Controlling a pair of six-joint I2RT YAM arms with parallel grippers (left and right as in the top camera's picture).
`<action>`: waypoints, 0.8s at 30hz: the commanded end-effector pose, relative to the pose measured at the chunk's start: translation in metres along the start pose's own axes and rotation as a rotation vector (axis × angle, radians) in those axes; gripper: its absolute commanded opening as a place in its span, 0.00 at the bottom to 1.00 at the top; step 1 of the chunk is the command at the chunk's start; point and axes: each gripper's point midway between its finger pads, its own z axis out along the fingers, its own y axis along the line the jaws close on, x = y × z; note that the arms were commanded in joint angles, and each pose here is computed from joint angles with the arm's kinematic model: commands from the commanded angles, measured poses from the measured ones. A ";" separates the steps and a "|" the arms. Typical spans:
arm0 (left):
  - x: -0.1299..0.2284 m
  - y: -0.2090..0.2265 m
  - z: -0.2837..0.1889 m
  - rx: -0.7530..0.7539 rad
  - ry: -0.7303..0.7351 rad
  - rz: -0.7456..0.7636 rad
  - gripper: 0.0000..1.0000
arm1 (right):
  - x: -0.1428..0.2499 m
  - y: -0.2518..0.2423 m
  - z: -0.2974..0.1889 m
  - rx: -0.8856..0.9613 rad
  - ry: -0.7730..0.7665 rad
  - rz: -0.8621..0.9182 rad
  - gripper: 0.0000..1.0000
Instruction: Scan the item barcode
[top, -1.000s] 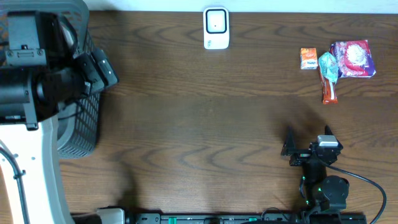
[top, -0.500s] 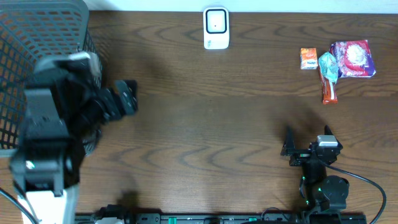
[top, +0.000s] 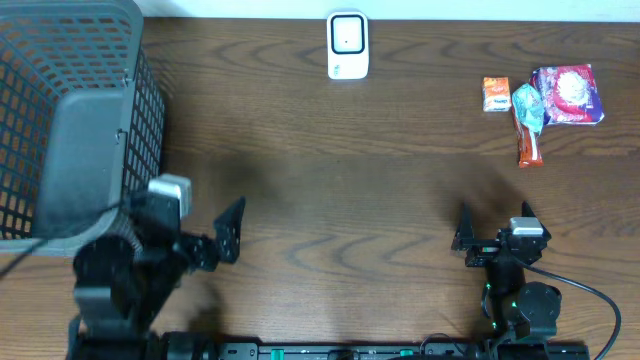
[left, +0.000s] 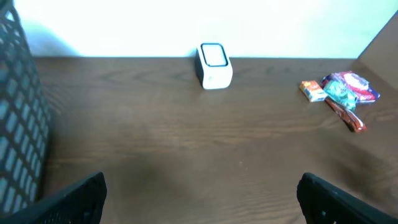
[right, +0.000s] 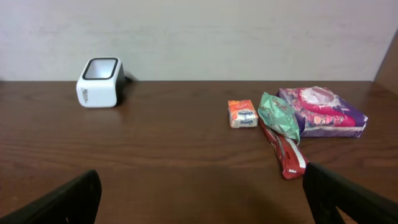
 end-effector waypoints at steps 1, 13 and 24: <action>0.007 -0.002 -0.009 -0.003 -0.008 0.028 0.98 | 0.000 0.000 0.000 0.000 -0.001 -0.014 0.99; 0.032 0.003 -0.010 -0.021 0.002 0.041 0.98 | 0.000 0.000 0.000 0.000 -0.001 -0.014 0.99; 0.055 0.009 0.002 -0.017 -0.108 0.132 0.98 | 0.000 0.000 0.000 -0.001 -0.001 -0.014 0.99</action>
